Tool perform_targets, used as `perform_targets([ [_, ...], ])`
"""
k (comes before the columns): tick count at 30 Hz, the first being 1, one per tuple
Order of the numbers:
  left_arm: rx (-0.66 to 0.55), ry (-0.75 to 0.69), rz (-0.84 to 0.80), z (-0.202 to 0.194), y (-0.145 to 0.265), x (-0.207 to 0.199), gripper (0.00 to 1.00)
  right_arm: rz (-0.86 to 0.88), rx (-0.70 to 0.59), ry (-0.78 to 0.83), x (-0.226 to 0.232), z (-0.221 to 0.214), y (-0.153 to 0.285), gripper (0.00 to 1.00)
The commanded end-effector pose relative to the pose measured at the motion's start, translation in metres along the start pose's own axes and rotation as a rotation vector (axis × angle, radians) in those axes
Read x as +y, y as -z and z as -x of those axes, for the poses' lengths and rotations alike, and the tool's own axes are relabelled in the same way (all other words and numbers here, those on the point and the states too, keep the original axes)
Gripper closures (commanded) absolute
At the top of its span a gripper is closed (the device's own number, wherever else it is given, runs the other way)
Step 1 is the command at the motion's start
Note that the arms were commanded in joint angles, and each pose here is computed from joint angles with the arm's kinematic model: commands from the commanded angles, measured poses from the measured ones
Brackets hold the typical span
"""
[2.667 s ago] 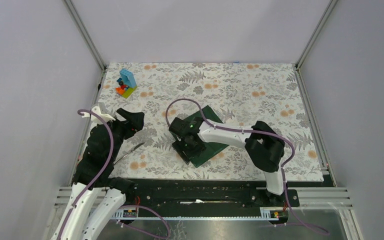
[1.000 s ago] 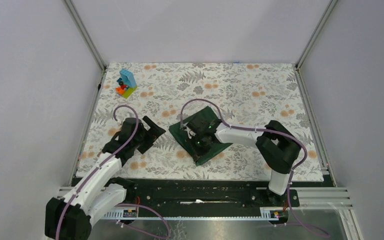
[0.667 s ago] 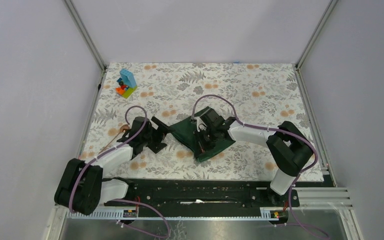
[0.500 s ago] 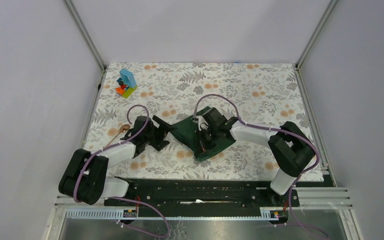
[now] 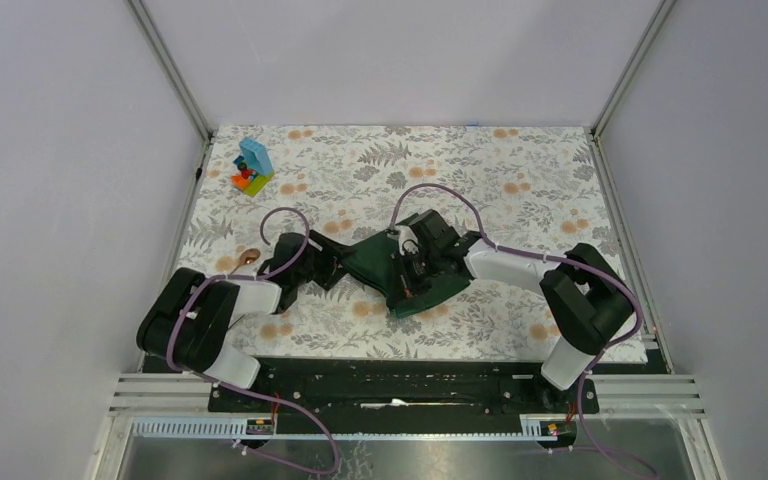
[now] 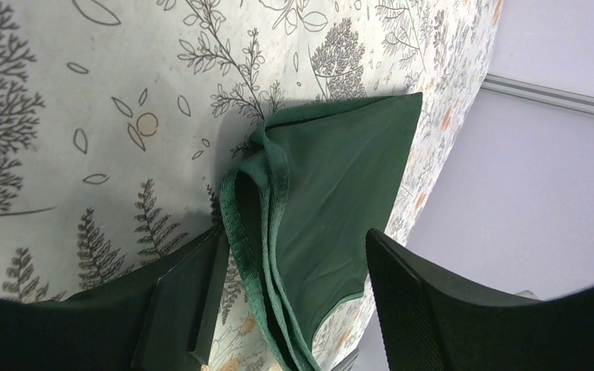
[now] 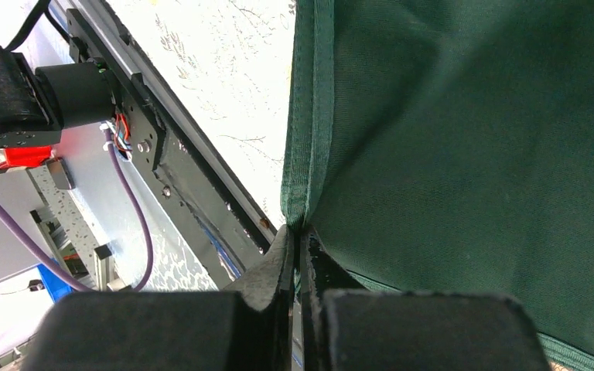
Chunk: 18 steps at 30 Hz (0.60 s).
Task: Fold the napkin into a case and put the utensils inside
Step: Pick up the lower triangle-folded napkin from the center of the board.
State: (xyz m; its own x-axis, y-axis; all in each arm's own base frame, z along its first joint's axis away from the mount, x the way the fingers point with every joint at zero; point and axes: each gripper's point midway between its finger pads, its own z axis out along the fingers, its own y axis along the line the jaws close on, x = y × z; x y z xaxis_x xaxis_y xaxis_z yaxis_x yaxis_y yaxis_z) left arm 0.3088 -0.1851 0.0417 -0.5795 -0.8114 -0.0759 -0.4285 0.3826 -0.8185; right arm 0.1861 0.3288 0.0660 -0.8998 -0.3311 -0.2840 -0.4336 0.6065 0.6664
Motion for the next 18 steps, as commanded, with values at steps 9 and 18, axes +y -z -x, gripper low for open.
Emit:
perform_targets([
  [9,-0.068,-0.075,-0.033,0.012,-0.006,-0.005,0.59,0.069,-0.042,0.019,0.014,0.007,0.014,1.00],
  [18,-0.148,-0.209,-0.021,0.023,-0.004,-0.031,0.80,0.145,-0.025,-0.029,0.014,-0.007,0.008,1.00],
])
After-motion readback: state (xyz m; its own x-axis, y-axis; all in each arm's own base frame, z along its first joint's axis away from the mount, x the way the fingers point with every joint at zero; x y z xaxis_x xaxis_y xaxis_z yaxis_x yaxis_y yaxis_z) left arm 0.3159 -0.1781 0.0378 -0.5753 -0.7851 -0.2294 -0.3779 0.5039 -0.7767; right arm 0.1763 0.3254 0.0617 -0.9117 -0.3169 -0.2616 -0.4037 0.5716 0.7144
